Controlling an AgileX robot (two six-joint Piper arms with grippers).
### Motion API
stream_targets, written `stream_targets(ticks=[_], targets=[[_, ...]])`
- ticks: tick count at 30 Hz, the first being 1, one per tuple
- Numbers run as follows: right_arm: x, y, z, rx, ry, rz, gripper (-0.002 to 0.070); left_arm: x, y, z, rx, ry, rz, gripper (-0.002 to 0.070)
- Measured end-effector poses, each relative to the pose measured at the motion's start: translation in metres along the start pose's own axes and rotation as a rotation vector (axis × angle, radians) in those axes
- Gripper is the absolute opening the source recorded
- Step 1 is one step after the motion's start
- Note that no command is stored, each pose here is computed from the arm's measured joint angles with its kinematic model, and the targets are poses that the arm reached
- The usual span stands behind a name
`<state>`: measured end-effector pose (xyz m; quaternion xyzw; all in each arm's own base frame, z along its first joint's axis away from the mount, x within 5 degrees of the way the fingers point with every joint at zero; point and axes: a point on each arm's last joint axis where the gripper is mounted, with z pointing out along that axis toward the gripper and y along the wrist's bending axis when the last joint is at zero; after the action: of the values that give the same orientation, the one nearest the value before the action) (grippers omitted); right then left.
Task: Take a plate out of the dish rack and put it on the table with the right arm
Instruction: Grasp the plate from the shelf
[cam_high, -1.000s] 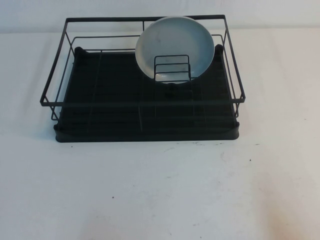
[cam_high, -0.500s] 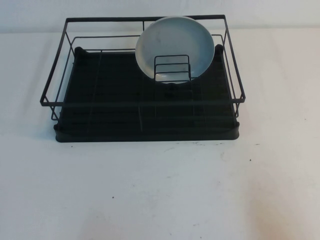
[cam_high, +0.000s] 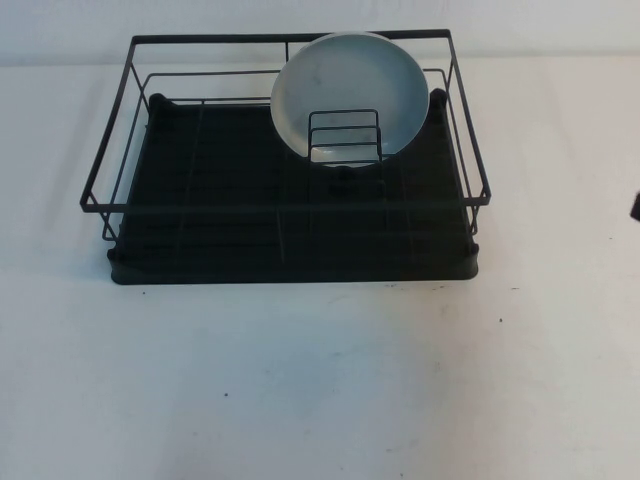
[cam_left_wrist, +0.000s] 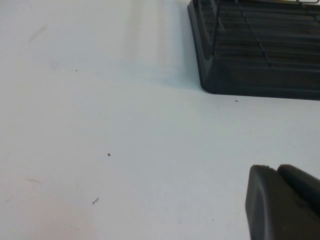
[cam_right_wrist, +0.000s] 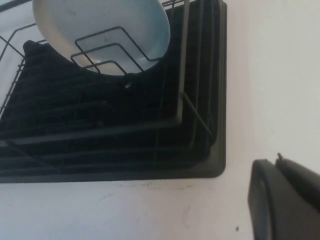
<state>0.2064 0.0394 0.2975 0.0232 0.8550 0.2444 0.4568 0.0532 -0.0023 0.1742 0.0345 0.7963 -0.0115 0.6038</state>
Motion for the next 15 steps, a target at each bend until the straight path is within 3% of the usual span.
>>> stream_targets(ticks=[6, 15], targets=[[-0.06, 0.001, 0.064, -0.051, 0.065, -0.105, -0.0018, 0.0, 0.0, 0.0, 0.0, 0.0, 0.0, -0.0004], [-0.112, 0.031, 0.155, -0.167, 0.082, -0.26, -0.0018, 0.0, 0.0, 0.0, 0.0, 0.0, 0.0, -0.0004]])
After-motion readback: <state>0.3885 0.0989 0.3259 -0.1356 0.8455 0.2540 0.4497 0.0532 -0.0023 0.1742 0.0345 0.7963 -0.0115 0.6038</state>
